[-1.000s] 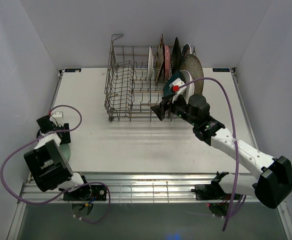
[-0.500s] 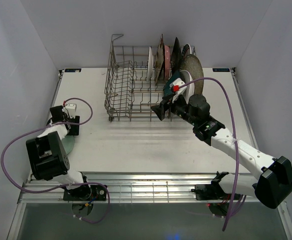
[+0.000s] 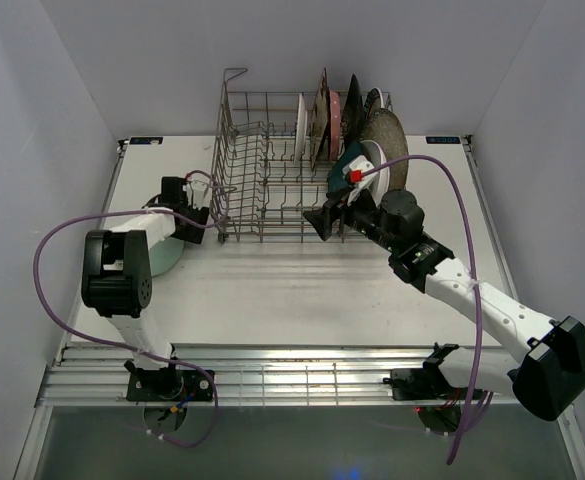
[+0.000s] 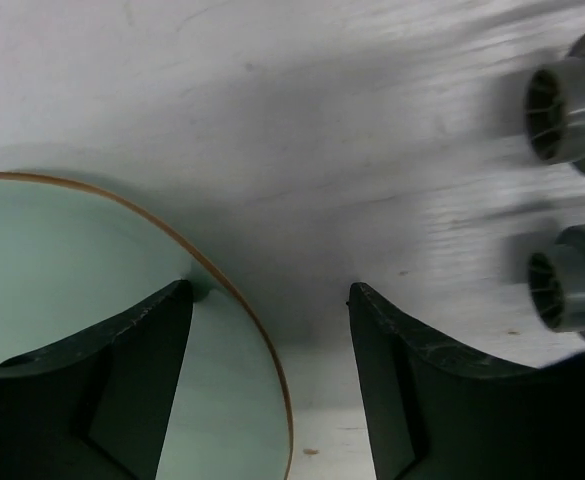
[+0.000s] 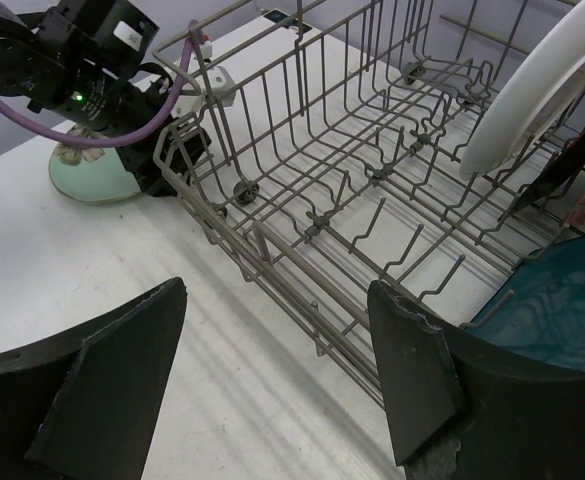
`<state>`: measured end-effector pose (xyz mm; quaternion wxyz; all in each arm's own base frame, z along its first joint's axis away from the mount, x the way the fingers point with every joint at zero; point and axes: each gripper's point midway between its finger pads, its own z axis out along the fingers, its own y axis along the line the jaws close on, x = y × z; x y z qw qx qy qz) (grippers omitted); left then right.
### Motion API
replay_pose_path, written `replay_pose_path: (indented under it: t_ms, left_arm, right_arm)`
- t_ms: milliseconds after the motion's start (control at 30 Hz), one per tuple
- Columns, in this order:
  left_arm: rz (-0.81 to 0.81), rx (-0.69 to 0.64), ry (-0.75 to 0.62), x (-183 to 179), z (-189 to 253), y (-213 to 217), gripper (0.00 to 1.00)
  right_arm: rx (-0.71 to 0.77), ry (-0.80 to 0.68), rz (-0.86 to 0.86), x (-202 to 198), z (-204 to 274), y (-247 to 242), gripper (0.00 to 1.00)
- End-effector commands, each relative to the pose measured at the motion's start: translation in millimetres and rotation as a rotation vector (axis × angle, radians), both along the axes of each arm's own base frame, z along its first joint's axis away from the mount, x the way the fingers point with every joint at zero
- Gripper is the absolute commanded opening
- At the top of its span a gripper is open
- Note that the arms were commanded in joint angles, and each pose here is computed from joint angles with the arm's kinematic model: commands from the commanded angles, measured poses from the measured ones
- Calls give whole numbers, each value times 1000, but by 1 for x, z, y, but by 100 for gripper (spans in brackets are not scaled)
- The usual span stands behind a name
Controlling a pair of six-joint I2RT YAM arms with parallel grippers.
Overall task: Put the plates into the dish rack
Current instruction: Move the plate to the corner of the board.
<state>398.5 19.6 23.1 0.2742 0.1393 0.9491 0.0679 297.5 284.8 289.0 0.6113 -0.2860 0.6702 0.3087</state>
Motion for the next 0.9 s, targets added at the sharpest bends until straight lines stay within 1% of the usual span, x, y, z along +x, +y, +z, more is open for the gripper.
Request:
replay_pose_path:
  t_ms: [0, 33, 67, 200, 300, 333, 367, 433, 533, 567, 600, 667, 700, 800, 833, 867]
  left_arm:
    - [-9, -67, 140, -23, -14, -25, 75]
    - [-12, -77, 122, -17, -3, -27, 78]
    - [-29, -110, 109, -15, 5, -34, 85]
    - [-34, -162, -5, -8, 56, -40, 96]
    - [-38, -219, -55, -10, 81, -41, 98]
    - [-34, -235, -99, -12, 98, -40, 98]
    - [0, -254, -122, -13, 106, -26, 98]
    - [16, -280, -193, -16, 131, -17, 98]
    - [63, -340, -264, -24, 153, 8, 98]
    - [106, -355, -285, -28, 157, 28, 98]
    - [98, -400, -293, -31, 157, 29, 98]
    - [135, -427, -315, -38, 158, 48, 98]
    - [132, -447, -319, -39, 155, 49, 98]
    - [190, -480, -296, -49, 134, 70, 98]
    - [189, -522, -281, -53, 124, 69, 98]
    - [233, -544, -282, -59, 118, 84, 98]
  right_arm:
    - [41, -32, -1, -4, 19, -1, 79]
    - [40, -35, -4, -5, 20, -2, 79]
    - [38, -33, -7, -5, 19, -3, 79]
    - [38, -38, -11, -5, 18, -4, 79]
    - [39, -41, -8, -5, 16, -4, 79]
    - [40, -42, -7, -5, 17, -3, 79]
    - [37, -46, -3, -5, 16, -3, 79]
    - [36, -52, 7, -5, 16, -1, 79]
    - [33, -64, 21, -4, 17, 3, 79]
    - [32, -67, 25, -4, 17, 4, 80]
    - [27, -68, 26, -2, 16, 5, 80]
    - [28, -79, 33, 0, 18, 8, 80]
    - [23, -75, 36, 2, 15, 10, 80]
    - [24, -96, 54, 4, 18, 15, 80]
    - [23, -100, 67, 3, 17, 17, 80]
    - [29, -107, 69, 4, 20, 18, 80]
